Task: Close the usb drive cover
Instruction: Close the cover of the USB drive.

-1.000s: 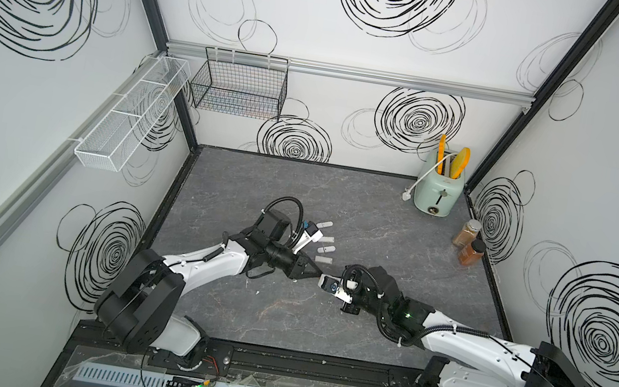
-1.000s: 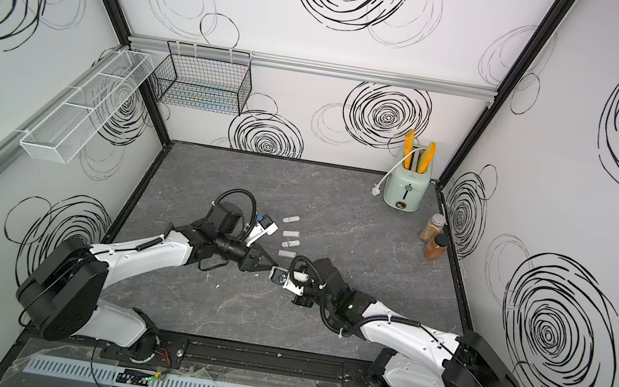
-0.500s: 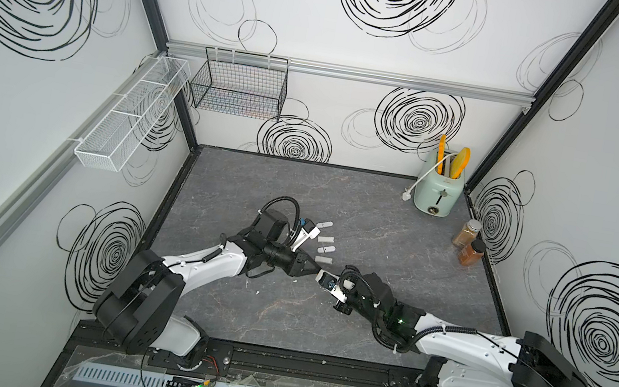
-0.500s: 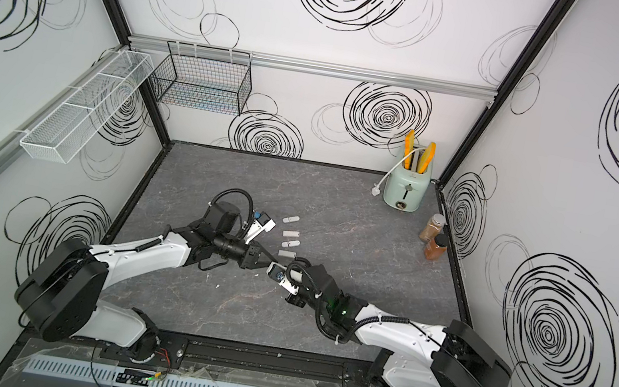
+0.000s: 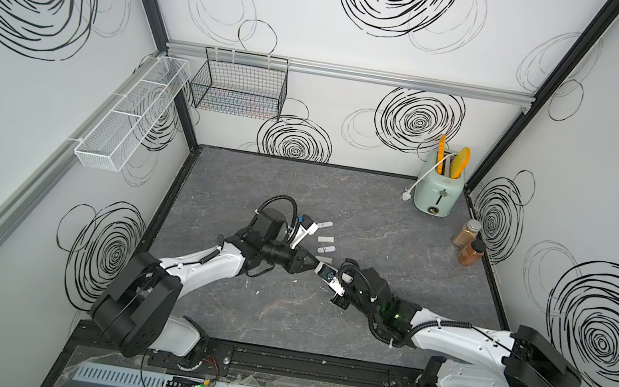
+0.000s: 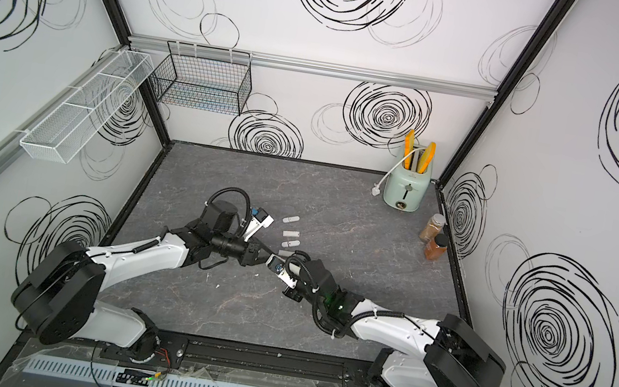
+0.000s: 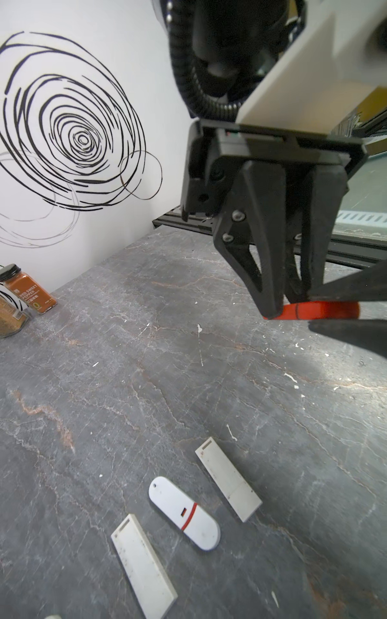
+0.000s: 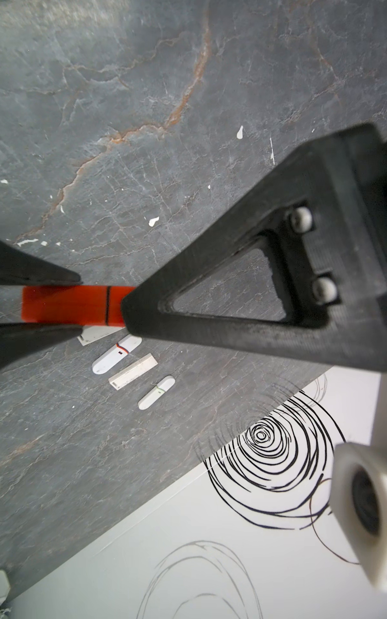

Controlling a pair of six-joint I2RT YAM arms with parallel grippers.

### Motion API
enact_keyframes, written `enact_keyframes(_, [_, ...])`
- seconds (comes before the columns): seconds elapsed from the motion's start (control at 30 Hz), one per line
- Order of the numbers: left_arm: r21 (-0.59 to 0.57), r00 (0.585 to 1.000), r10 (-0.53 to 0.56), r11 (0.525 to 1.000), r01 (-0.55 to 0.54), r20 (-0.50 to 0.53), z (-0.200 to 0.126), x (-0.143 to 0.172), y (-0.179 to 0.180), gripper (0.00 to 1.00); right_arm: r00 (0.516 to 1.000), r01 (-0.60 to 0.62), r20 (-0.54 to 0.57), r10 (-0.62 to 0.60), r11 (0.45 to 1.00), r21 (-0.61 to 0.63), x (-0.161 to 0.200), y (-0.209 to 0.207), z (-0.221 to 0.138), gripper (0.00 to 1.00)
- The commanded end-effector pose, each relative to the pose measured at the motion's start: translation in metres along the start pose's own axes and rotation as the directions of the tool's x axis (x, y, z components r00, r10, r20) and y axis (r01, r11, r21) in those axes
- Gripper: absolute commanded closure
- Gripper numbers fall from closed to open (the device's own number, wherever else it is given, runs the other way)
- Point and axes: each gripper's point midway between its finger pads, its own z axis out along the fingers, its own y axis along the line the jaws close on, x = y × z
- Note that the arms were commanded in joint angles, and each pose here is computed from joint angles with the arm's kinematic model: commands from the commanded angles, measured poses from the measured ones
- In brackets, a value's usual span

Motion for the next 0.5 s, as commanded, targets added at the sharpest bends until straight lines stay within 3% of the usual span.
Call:
enact_keyframes(0.0, [0.054, 0.999, -0.003, 0.999, 0.006, -0.052, 0.010, 0.014, -0.012, 1.00, 0.895, 0.093, 0.439, -0.078, 0.996, -0.013, -0.137, -0.001, -0.025, 1.00])
enact_keyframes(0.07, [0.058, 0.999, -0.004, 0.998, 0.007, -0.053, 0.011, 0.015, -0.012, 1.00, 0.886, 0.089, 0.456, -0.086, 0.996, 0.013, -0.139, -0.006, -0.027, 1.00])
enact_keyframes(0.23, [0.057, 0.998, -0.004, 0.998, 0.008, -0.061, 0.012, 0.017, -0.012, 1.00, 0.831, -0.156, 0.540, 0.134, 0.988, -0.004, -0.147, -0.059, -0.043, 1.00])
enact_keyframes(0.47, [0.048, 0.998, -0.014, 0.999, 0.017, -0.060, 0.012, 0.017, -0.009, 1.00, 0.886, 0.039, 0.462, -0.033, 0.999, -0.002, -0.142, -0.021, -0.025, 1.00])
